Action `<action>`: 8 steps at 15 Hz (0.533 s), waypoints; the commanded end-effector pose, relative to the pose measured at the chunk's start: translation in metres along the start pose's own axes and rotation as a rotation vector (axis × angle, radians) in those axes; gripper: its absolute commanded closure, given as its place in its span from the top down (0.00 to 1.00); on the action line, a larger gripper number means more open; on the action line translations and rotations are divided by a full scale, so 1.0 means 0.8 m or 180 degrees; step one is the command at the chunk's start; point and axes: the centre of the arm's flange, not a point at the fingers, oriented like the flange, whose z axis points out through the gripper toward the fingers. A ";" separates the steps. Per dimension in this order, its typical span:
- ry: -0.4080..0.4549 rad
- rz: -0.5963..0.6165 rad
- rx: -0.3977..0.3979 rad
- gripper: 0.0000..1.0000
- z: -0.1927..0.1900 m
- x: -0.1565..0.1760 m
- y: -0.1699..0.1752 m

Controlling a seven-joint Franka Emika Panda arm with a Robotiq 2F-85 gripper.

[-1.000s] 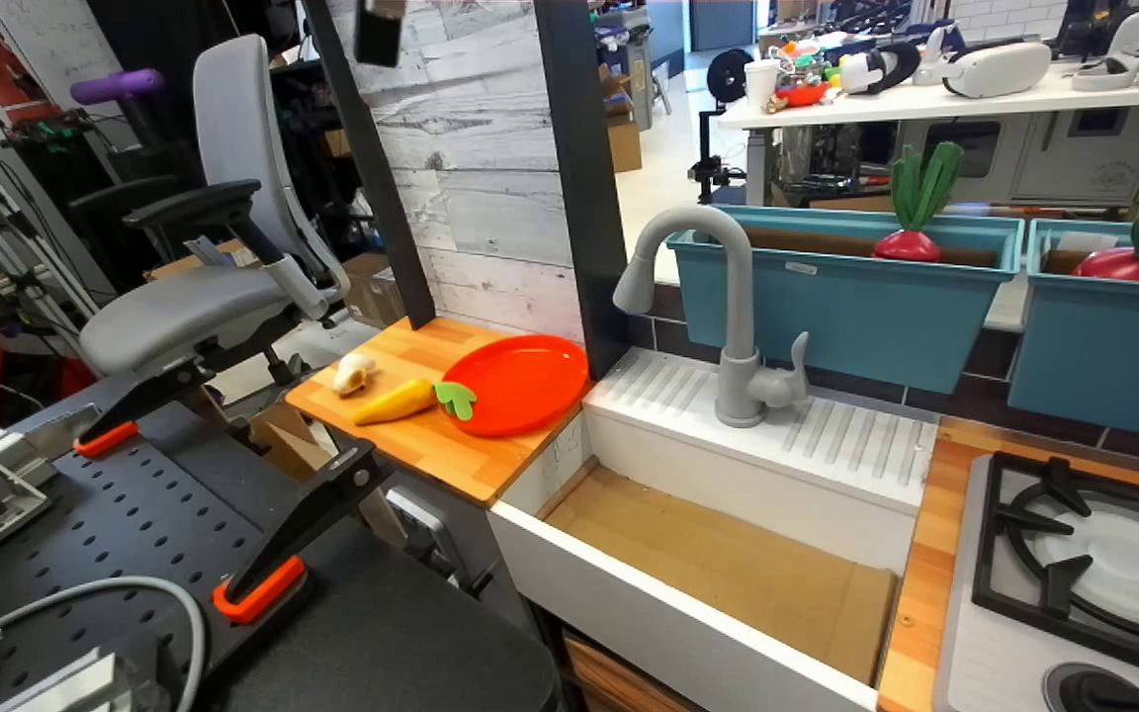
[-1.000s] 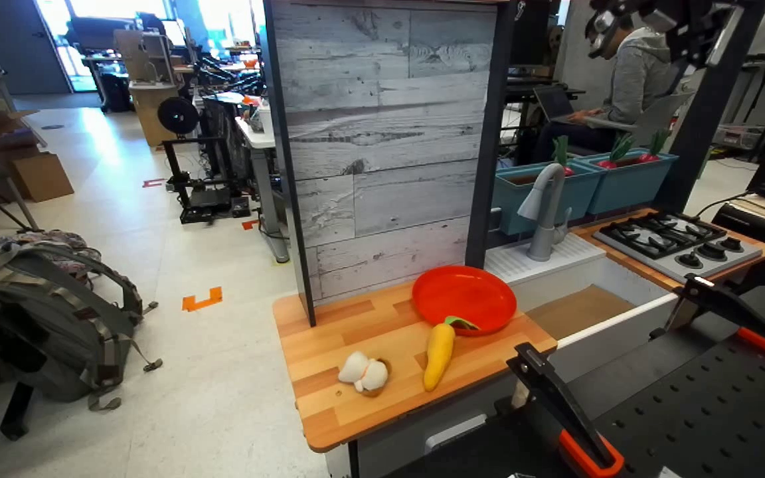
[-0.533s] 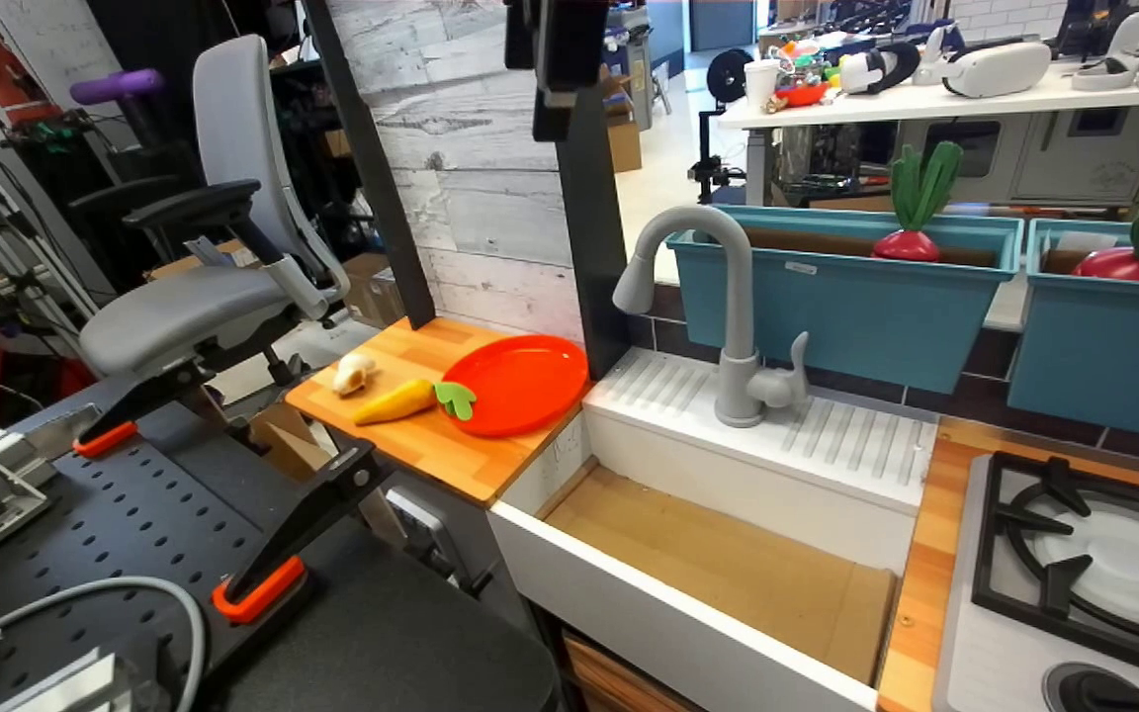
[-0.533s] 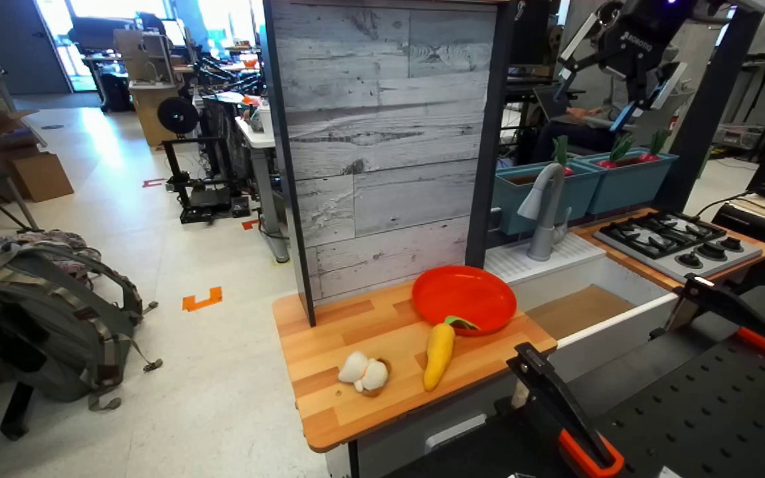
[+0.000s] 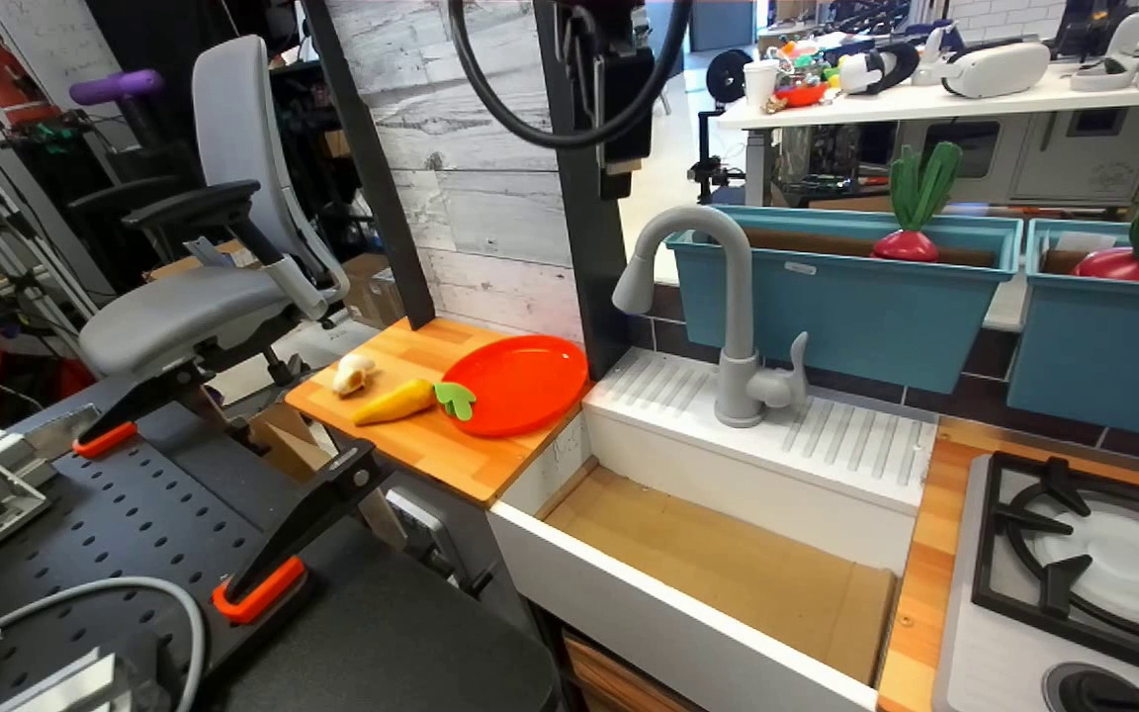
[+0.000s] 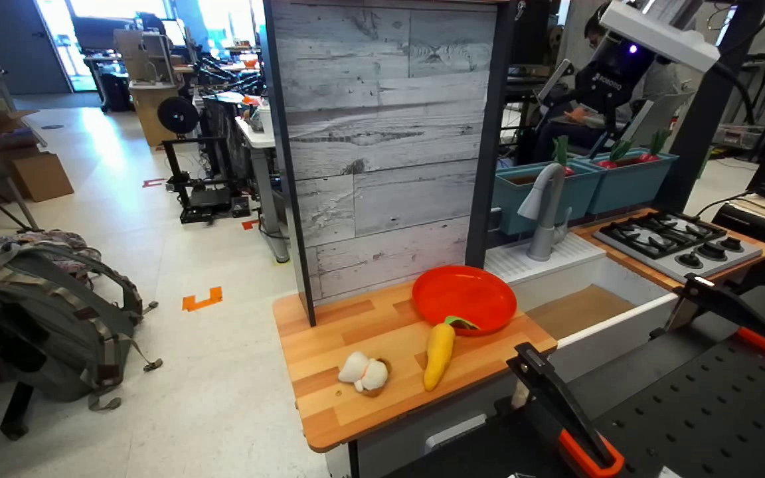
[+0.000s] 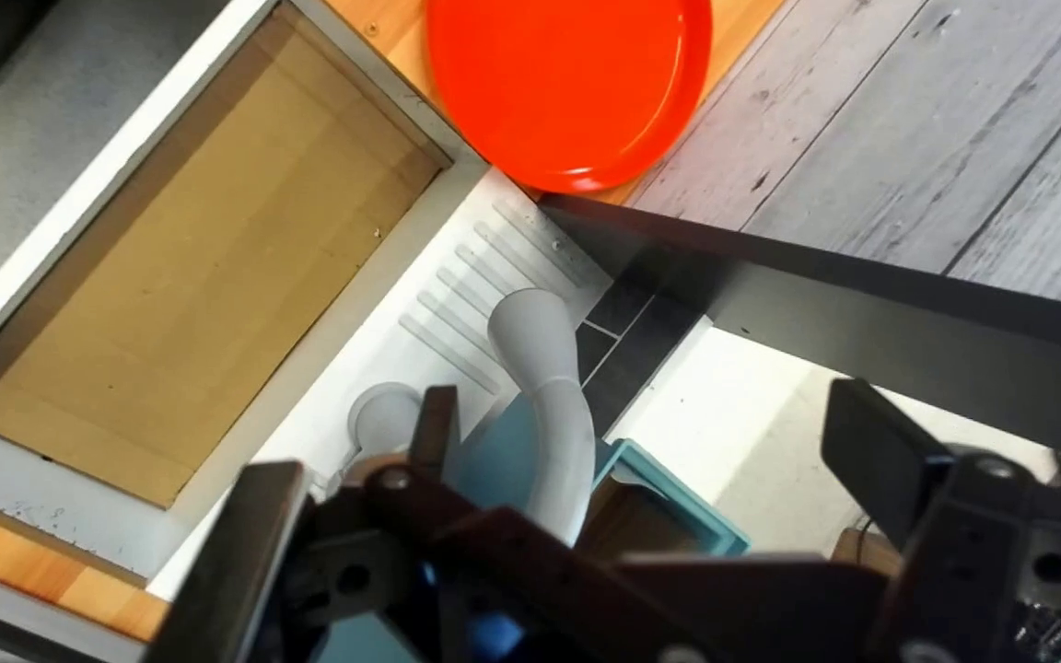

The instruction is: Slide the spout to the right, then put the stuffed carrot on the plate then back on the counter

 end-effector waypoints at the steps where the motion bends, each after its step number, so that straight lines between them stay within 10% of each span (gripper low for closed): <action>1: 0.0078 0.0132 0.0003 1.00 0.029 0.009 -0.004; 8: 0.0082 0.0327 -0.0077 1.00 0.066 0.019 0.001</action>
